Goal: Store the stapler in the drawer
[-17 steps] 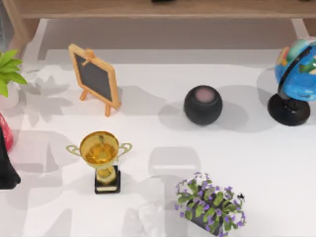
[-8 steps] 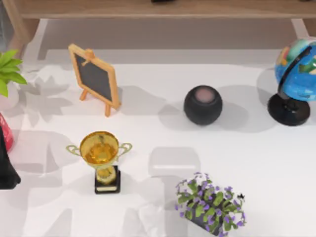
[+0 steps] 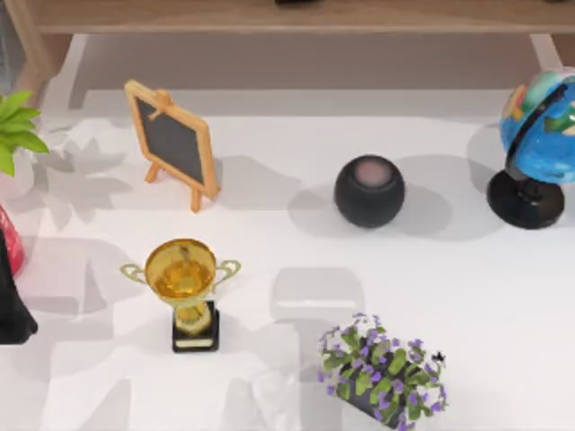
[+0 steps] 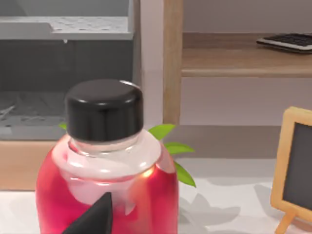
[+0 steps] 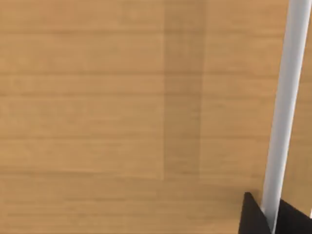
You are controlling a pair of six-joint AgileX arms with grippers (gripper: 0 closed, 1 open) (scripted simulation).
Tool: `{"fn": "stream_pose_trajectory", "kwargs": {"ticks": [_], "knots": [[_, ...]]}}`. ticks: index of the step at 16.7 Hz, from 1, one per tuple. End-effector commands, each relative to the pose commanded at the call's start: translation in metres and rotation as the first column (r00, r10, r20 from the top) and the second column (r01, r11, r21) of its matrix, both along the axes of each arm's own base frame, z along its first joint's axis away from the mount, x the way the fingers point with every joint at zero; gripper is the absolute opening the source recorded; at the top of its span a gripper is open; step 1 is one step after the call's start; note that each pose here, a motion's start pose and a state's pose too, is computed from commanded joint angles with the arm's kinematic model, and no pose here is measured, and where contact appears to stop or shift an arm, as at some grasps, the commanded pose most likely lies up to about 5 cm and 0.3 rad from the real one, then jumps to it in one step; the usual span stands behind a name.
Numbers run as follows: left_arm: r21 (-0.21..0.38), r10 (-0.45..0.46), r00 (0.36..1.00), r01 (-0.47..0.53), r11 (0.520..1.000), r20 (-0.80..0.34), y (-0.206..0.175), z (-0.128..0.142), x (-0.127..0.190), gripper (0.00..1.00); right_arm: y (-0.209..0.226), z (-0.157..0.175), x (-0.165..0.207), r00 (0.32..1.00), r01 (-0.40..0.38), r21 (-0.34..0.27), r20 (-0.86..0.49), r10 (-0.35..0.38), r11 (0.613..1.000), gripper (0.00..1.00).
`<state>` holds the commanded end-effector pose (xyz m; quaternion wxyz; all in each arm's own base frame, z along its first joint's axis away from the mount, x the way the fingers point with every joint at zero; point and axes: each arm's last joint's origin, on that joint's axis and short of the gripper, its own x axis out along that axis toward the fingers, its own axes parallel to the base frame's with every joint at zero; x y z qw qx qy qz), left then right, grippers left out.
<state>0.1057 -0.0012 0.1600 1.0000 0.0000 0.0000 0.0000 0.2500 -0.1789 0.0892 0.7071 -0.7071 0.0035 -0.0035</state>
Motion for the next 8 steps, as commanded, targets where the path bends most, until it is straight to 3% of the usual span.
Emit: {"fn": "stream_pose_trajectory", "kwargs": {"ticks": [8], "knots": [[0.0, 0.0, 1.0, 0.0, 1.0, 0.0, 0.0, 0.0, 0.0, 1.0, -0.0001, -0.0015, 0.0048, 1.0, 0.003, 0.007, -0.007, -0.003, 1.0, 0.0]]}}
